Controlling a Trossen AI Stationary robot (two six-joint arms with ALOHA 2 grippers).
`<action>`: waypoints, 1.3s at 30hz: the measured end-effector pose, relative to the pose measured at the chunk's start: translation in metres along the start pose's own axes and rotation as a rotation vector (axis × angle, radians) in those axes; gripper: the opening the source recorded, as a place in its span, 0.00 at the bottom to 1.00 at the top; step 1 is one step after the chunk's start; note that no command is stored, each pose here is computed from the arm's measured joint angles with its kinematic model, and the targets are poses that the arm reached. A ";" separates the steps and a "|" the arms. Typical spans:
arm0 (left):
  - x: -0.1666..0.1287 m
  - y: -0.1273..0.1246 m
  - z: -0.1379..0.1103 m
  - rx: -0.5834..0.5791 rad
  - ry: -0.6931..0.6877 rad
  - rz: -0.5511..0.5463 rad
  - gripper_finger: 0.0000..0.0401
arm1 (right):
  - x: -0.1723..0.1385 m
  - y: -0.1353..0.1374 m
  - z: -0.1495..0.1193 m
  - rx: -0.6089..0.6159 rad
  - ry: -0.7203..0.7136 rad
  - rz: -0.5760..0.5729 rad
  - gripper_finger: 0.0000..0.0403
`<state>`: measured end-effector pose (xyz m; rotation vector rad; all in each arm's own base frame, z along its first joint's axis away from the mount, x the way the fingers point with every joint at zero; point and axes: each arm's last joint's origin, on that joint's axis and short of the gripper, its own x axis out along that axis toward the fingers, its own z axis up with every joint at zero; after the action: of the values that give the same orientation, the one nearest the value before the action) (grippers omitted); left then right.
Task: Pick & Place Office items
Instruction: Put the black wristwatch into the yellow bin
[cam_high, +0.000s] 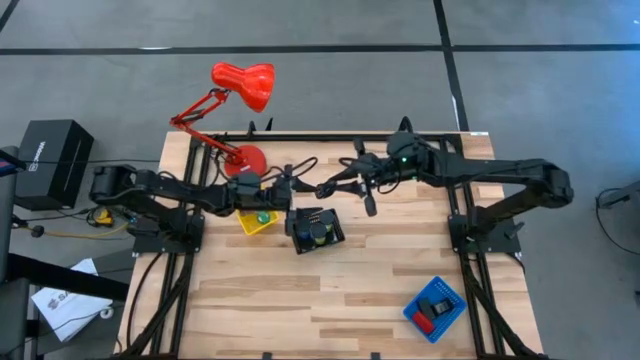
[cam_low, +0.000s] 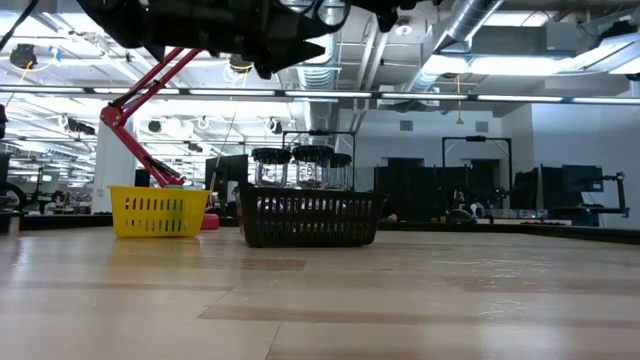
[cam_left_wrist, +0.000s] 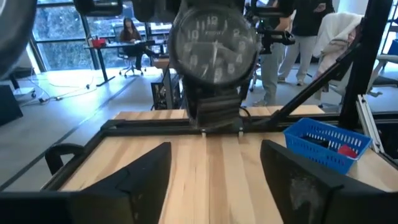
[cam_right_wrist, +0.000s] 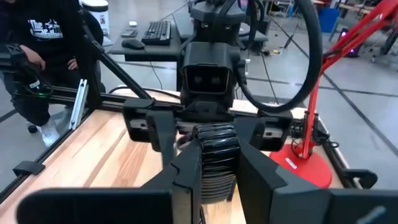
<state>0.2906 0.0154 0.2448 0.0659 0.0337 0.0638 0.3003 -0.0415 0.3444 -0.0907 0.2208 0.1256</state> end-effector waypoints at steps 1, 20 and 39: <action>0.001 0.000 -0.001 -0.001 -0.001 0.001 0.62 | 0.002 0.000 -0.002 0.013 0.005 0.001 0.16; 0.003 0.000 0.005 -0.005 -0.083 0.007 0.56 | 0.021 -0.004 -0.012 0.068 0.011 0.001 0.16; 0.003 0.001 0.004 -0.006 -0.079 0.039 0.16 | 0.021 -0.003 -0.019 0.086 0.080 0.009 0.21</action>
<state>0.2936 0.0165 0.2489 0.0628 -0.0471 0.0997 0.3171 -0.0437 0.3219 -0.0087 0.3059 0.1213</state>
